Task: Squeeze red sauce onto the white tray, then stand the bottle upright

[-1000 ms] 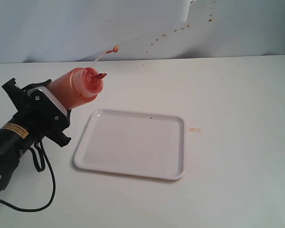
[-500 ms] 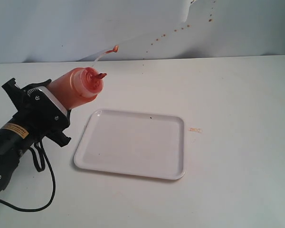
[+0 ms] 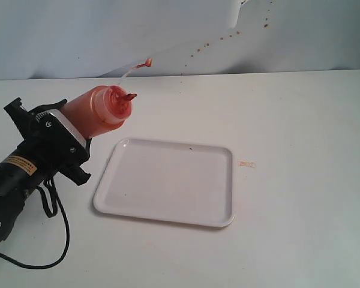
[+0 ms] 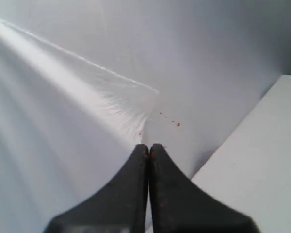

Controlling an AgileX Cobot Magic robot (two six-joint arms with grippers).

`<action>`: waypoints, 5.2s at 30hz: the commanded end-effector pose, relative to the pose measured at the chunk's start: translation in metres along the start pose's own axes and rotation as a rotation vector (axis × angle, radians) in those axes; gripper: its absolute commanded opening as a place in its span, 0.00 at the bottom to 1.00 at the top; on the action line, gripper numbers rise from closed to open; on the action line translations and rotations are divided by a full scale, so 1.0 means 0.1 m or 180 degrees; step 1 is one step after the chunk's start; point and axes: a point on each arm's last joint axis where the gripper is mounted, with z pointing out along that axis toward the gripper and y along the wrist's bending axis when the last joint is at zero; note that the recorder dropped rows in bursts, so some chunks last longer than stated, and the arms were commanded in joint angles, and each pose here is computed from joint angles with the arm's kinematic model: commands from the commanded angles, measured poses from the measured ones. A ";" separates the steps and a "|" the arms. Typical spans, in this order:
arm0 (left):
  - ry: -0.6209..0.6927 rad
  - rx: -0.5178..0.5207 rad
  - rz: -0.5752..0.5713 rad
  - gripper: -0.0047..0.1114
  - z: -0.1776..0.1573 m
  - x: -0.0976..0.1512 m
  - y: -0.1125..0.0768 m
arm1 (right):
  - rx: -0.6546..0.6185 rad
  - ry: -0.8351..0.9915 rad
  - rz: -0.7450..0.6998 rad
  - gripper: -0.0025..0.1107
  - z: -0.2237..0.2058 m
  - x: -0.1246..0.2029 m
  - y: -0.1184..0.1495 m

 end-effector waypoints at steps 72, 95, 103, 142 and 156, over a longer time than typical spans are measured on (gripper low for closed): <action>-0.0337 -0.1054 0.3151 0.04 0.34 -0.47 0.45 | -0.3019 0.3608 -0.2682 0.76 3.10 1.73 1.47; -0.0660 -0.1052 0.3379 0.04 0.34 -0.56 0.40 | -0.2961 0.3548 -0.3006 0.71 2.98 2.27 1.55; -0.0784 -0.1042 0.3442 0.04 0.33 -0.59 0.38 | -0.2899 0.3633 -0.2971 0.71 3.00 2.37 1.45; -0.0977 -0.1022 0.3466 0.04 0.31 -0.71 0.28 | -0.2863 0.3679 -0.2913 0.02 3.06 2.54 1.39; -0.0977 -0.1022 0.3466 0.04 0.31 -0.71 0.28 | -0.2845 0.3666 -0.2925 0.03 3.06 2.54 1.38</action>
